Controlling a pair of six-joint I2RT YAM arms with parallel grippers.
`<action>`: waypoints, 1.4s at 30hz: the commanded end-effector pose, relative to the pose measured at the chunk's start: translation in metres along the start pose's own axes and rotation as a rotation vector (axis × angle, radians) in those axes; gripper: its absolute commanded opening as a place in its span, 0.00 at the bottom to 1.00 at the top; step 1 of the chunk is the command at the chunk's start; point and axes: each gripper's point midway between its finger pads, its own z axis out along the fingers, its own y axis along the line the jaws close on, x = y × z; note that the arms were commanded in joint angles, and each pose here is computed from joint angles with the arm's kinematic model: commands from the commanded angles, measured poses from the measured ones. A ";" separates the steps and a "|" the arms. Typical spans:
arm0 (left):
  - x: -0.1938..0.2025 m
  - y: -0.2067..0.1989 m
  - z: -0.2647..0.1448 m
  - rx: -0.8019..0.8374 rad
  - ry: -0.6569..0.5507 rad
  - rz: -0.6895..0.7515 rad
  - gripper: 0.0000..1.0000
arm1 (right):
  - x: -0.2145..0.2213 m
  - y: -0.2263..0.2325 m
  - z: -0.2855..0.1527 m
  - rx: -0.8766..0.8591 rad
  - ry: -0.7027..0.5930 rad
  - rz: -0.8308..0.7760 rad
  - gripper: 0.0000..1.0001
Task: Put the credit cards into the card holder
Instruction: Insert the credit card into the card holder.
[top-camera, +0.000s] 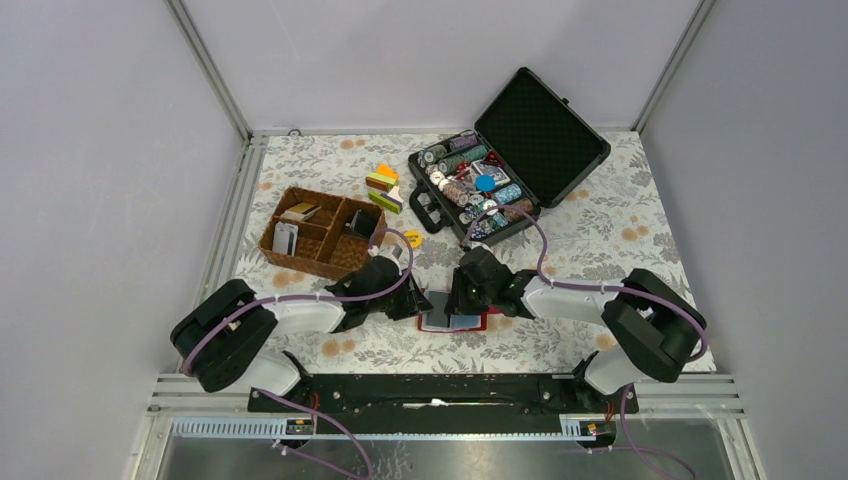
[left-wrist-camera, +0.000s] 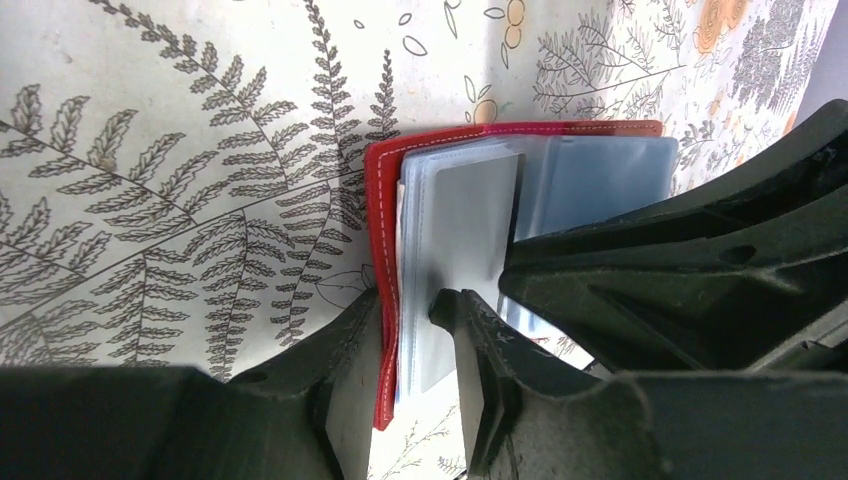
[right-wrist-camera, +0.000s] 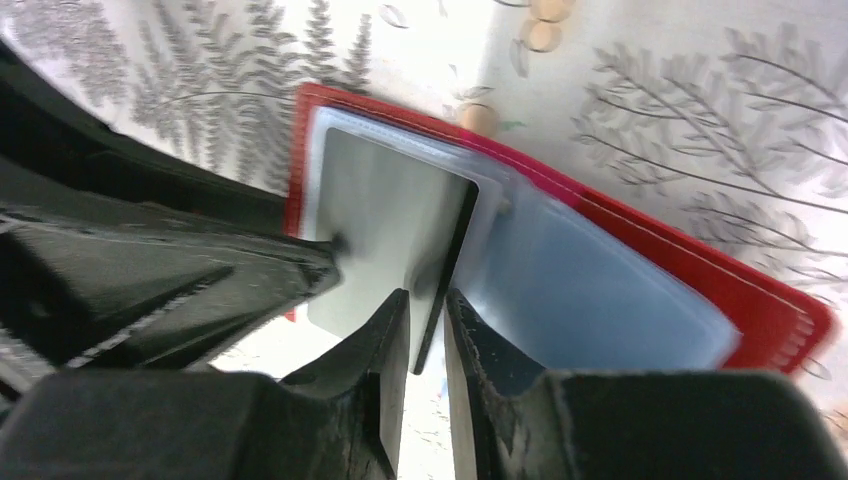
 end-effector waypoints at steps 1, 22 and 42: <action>-0.003 -0.023 -0.002 0.107 -0.009 0.024 0.35 | -0.015 0.062 -0.004 -0.226 -0.033 -0.024 0.25; -0.125 -0.028 -0.120 -0.166 -0.220 0.251 0.91 | -0.079 -0.006 -0.094 0.046 -0.335 -0.053 0.73; -0.269 0.035 -0.087 -0.303 -0.200 0.245 0.92 | -0.071 -0.015 -0.095 -0.005 -0.306 -0.050 0.79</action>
